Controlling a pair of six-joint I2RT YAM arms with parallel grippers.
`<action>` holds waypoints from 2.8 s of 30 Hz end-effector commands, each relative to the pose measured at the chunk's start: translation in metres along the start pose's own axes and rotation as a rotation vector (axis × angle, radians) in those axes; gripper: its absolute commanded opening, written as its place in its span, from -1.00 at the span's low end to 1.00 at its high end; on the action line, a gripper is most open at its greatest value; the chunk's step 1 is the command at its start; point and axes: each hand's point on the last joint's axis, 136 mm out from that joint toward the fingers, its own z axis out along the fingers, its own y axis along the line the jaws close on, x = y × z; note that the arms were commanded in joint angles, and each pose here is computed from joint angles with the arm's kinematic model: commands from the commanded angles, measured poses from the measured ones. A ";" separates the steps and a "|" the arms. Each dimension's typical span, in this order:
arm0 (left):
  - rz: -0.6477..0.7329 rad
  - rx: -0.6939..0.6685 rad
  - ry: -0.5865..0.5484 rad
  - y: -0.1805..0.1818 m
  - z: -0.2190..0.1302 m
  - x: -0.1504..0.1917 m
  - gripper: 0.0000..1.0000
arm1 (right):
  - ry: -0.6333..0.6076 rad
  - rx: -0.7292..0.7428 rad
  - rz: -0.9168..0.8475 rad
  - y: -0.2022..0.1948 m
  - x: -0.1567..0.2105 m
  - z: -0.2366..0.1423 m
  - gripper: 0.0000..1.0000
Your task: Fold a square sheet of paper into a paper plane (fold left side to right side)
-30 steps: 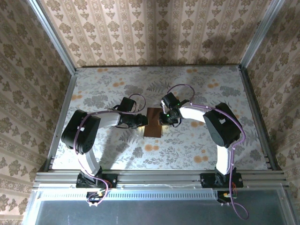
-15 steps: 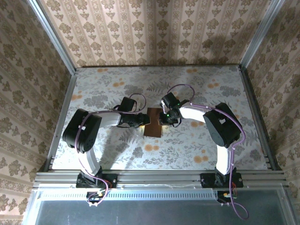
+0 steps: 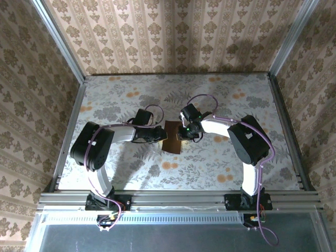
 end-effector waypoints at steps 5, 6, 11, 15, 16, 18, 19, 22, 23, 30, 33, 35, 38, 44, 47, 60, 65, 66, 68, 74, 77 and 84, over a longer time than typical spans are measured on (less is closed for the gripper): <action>-0.039 0.017 -0.018 -0.005 -0.007 0.004 -1.00 | -0.037 0.009 -0.062 0.002 0.000 -0.018 -0.48; -0.049 0.029 -0.030 -0.008 -0.008 0.003 -1.00 | -0.062 0.010 -0.074 0.003 -0.003 -0.024 -0.46; -0.095 0.069 -0.074 -0.014 -0.013 0.006 -1.00 | -0.181 0.003 -0.145 0.005 -0.002 -0.052 -0.31; -0.122 0.069 -0.073 -0.014 -0.015 0.011 -1.00 | -0.269 0.004 -0.235 0.012 0.010 -0.069 -0.13; -0.129 0.069 -0.074 -0.014 -0.016 0.011 -1.00 | -0.279 0.012 -0.260 0.013 0.017 -0.070 -0.09; -0.150 0.069 -0.073 -0.013 -0.017 0.013 -1.00 | -0.317 0.026 -0.339 0.023 0.028 -0.075 0.03; -0.159 0.069 -0.070 -0.013 -0.017 0.015 -1.00 | -0.324 0.035 -0.373 0.026 0.034 -0.075 0.08; -0.180 0.076 -0.053 -0.013 -0.016 0.019 -1.00 | -0.362 0.060 -0.517 0.046 0.051 -0.073 0.24; -0.185 0.077 -0.048 -0.013 -0.015 0.020 -1.00 | -0.370 0.072 -0.570 0.053 0.058 -0.071 0.29; -0.203 0.069 -0.030 -0.011 -0.013 0.024 -1.00 | -0.396 0.200 -0.814 0.077 0.082 -0.054 0.64; -0.202 0.068 -0.028 -0.011 -0.012 0.024 -1.00 | -0.384 0.237 -0.854 0.080 0.082 -0.045 0.69; -0.199 0.070 -0.029 -0.012 -0.012 0.023 -1.00 | -0.375 0.242 -0.876 0.085 0.082 -0.040 0.71; -0.200 0.070 -0.029 -0.012 -0.011 0.023 -1.00 | -0.370 0.265 -0.911 0.091 0.079 -0.033 0.71; -0.202 0.076 -0.023 -0.014 -0.008 0.024 -1.00 | -0.388 0.315 -0.938 0.098 0.068 -0.025 0.57; -0.204 0.072 -0.021 -0.012 -0.007 0.025 -1.00 | -0.410 0.337 -0.937 0.100 0.062 -0.026 0.46; -0.199 0.072 -0.011 -0.013 -0.004 0.026 -1.00 | -0.407 0.375 -0.928 0.097 0.058 -0.022 -0.32; -0.186 0.084 -0.009 -0.016 -0.005 0.025 -1.00 | -0.401 0.368 -0.924 0.096 0.059 -0.023 -0.80; -0.180 0.086 -0.012 -0.017 -0.005 0.024 -0.97 | -0.399 0.364 -0.923 0.096 0.060 -0.023 -0.90; -0.169 0.086 -0.014 -0.018 -0.007 0.023 -0.87 | -0.392 0.353 -0.918 0.096 0.062 -0.023 -1.00; -0.116 0.034 -0.041 -0.013 -0.026 0.019 -0.47 | -0.360 0.293 -0.882 0.093 0.068 -0.023 -1.00; -0.087 0.027 -0.076 -0.012 -0.043 0.014 -0.30 | -0.346 0.255 -0.859 0.095 0.069 -0.024 -1.00; -0.048 -0.013 -0.161 -0.002 -0.092 -0.002 -0.05 | -0.332 0.144 -0.784 0.097 0.074 -0.027 -1.00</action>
